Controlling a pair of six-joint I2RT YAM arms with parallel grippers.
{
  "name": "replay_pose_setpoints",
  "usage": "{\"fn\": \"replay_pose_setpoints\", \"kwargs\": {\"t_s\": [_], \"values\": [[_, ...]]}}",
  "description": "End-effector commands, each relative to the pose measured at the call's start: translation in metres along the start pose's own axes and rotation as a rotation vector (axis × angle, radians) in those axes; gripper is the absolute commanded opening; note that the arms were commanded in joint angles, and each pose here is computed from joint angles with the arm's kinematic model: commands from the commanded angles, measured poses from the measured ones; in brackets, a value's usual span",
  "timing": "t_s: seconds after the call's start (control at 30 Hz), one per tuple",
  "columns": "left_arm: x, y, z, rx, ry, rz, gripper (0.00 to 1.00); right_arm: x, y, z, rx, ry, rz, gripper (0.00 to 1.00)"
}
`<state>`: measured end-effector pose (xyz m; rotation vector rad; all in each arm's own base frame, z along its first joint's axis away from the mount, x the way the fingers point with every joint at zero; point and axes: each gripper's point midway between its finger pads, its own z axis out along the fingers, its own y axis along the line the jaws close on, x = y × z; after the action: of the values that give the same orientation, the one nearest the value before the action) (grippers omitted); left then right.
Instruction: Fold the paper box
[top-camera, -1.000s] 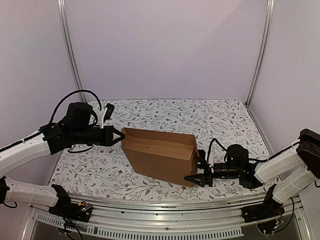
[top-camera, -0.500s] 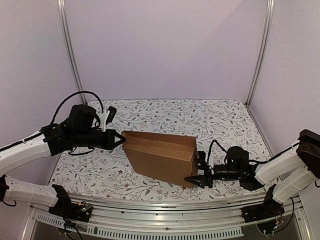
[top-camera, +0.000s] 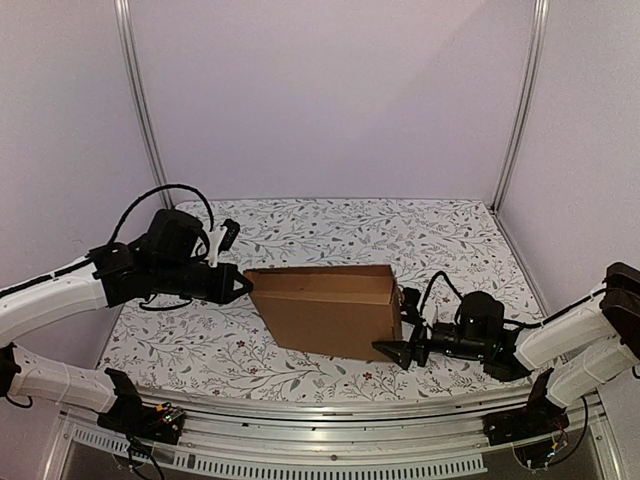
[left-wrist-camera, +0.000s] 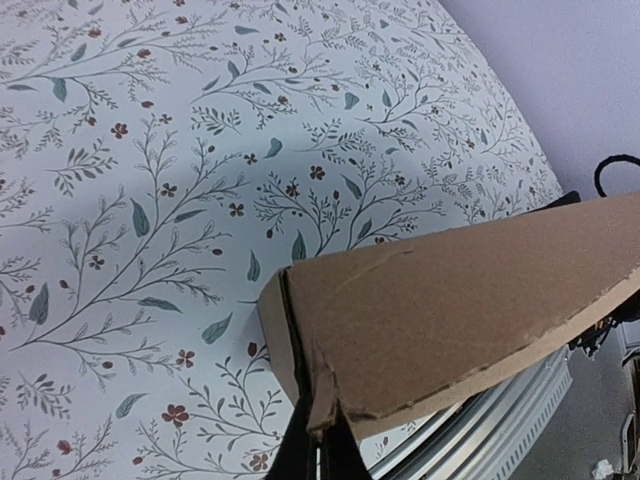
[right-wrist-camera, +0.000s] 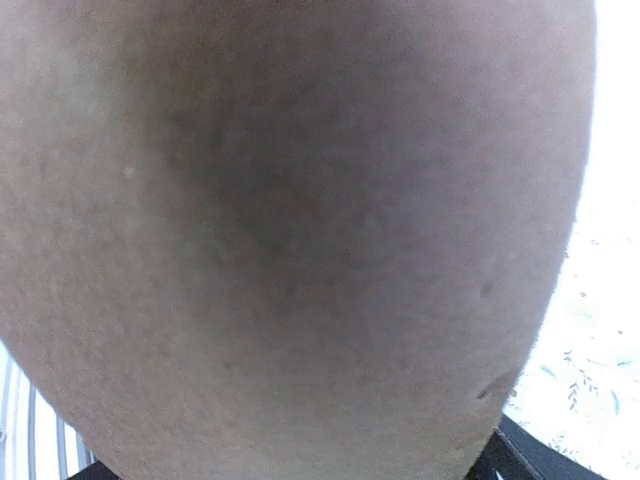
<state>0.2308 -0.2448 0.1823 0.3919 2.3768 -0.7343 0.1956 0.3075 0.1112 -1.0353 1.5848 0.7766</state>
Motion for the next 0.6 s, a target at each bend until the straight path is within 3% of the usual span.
{"fn": "replay_pose_setpoints", "kwargs": {"t_s": [0.0, 0.13, 0.57], "values": [[0.063, 0.024, 0.005, -0.102, 0.239, -0.005, 0.0, -0.011, -0.016, -0.009, 0.093, -0.047, 0.014, 0.89], [0.06, 0.025, 0.004, -0.113, 0.228, -0.009, 0.0, -0.009, -0.023, -0.013, 0.121, -0.048, 0.042, 0.99], [0.037, 0.022, 0.0, -0.146, 0.16, -0.077, 0.0, -0.039, -0.021, -0.034, 0.113, -0.07, 0.085, 0.99]]}}
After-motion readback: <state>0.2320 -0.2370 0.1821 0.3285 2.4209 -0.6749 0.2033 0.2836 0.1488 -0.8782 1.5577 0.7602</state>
